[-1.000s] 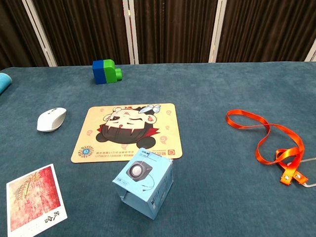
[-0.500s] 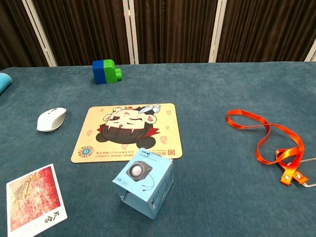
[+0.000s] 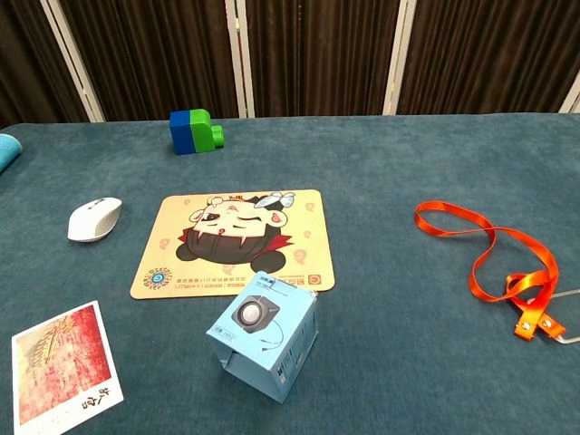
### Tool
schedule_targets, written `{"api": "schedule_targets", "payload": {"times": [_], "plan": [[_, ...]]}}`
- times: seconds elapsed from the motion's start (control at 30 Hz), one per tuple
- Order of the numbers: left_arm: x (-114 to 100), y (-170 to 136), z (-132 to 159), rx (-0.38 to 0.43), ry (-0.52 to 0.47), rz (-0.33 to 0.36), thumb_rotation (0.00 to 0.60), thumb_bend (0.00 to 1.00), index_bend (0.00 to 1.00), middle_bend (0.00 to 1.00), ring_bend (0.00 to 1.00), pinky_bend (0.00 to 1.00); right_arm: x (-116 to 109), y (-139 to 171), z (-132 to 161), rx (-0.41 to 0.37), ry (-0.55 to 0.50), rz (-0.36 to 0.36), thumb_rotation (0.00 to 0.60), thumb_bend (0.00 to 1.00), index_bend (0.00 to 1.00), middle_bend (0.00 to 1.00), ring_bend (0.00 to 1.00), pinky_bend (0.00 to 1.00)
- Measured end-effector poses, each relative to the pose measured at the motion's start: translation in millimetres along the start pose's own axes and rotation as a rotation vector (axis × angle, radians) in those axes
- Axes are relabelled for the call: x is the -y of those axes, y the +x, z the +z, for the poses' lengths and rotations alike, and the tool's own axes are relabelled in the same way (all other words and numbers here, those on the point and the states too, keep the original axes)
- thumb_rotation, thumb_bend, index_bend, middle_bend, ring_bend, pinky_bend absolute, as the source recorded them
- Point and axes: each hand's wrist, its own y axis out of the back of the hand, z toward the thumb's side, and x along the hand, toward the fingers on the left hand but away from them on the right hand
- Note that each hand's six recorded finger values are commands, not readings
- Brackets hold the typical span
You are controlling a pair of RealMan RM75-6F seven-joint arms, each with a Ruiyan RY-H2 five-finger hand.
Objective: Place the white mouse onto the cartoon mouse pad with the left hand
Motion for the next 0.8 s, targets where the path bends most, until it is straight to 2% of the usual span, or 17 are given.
{"api": "schedule_targets", "payload": {"times": [0.13,0.4,0.6,0.8], "plan": [[1.2,0.6,2.1,0.013,0.004,-0.017,0.600,0.00,0.00,0.00,0.00,0.00,-0.1,0.2,-0.3,0.001,-0.001,-0.001,0.600,0.09,0.00,0.00,0.00,0.00],[-3.8,10.3,7.7,0.090,0.050,-0.042,0.600,0.00,0.00,0.00,0.00,0.00,-0.2,0.4,-0.3,0.001,-0.001,-0.002,0.600,0.09,0.00,0.00,0.00,0.00],[-11.6,35.0,17.5,0.150,0.111,-0.037,0.600,0.00,0.00,0.00,0.00,0.00,-0.2,0.3,-0.3,0.002,-0.001,-0.003,0.600,0.09,0.00,0.00,0.00,0.00],[-17.2,67.0,29.9,0.275,0.229,-0.041,0.600,0.00,0.02,0.00,0.00,0.00,-0.2,0.2,-0.4,0.004,-0.001,-0.004,0.600,0.09,0.00,0.00,0.00,0.00]]}}
